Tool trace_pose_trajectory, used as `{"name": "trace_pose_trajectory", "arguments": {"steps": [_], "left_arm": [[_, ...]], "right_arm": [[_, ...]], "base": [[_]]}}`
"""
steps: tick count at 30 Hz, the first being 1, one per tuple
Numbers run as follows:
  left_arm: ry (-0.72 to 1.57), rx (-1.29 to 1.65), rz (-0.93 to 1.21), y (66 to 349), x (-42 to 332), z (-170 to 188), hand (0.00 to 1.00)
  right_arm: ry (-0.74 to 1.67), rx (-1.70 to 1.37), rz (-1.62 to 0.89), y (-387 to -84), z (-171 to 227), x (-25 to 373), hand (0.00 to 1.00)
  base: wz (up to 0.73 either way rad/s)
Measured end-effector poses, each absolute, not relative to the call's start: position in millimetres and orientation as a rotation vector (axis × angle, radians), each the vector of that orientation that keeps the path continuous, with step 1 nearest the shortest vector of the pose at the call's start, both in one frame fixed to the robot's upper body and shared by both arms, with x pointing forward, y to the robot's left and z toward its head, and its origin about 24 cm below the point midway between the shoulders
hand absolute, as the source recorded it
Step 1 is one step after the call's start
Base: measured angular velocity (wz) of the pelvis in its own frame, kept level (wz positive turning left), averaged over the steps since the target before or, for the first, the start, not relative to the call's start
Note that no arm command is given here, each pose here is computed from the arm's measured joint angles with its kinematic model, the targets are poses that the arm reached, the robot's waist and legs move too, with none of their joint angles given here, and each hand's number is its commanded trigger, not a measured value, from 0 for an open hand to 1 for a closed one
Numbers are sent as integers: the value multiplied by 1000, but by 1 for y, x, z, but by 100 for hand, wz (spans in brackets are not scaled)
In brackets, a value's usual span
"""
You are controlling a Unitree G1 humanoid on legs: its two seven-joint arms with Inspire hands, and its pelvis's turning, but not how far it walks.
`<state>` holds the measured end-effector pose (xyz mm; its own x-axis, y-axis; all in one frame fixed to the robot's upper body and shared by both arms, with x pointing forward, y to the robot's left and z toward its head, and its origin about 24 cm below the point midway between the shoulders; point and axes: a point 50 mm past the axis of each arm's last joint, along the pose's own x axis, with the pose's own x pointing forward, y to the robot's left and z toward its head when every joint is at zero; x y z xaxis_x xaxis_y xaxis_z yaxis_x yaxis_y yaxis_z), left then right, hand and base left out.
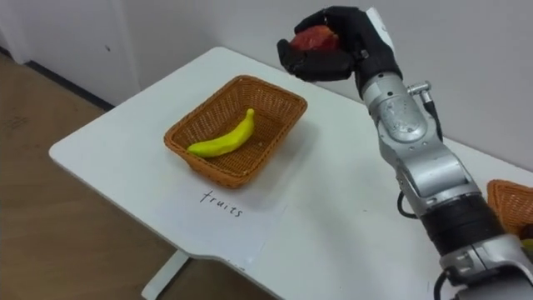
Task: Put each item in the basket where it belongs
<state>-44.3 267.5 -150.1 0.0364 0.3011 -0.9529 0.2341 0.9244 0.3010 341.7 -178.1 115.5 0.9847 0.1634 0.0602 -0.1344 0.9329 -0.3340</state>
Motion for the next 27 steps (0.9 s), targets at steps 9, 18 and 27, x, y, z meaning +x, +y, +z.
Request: {"name": "trace_pose_trajectory", "arguments": {"steps": [9, 18, 27], "left_arm": [[1592, 439, 34, 267, -58, -149, 0], [1622, 420, 21, 265, -63, -149, 0], [1605, 407, 6, 263, -59, -150, 0]], "right_arm": [[-73, -295, 220, -167, 101, 322, 100], [0, -275, 251, -167, 80, 312, 100], [3, -277, 252, -166, 78, 312, 100]], "base": [[4], [2], [4]]}}
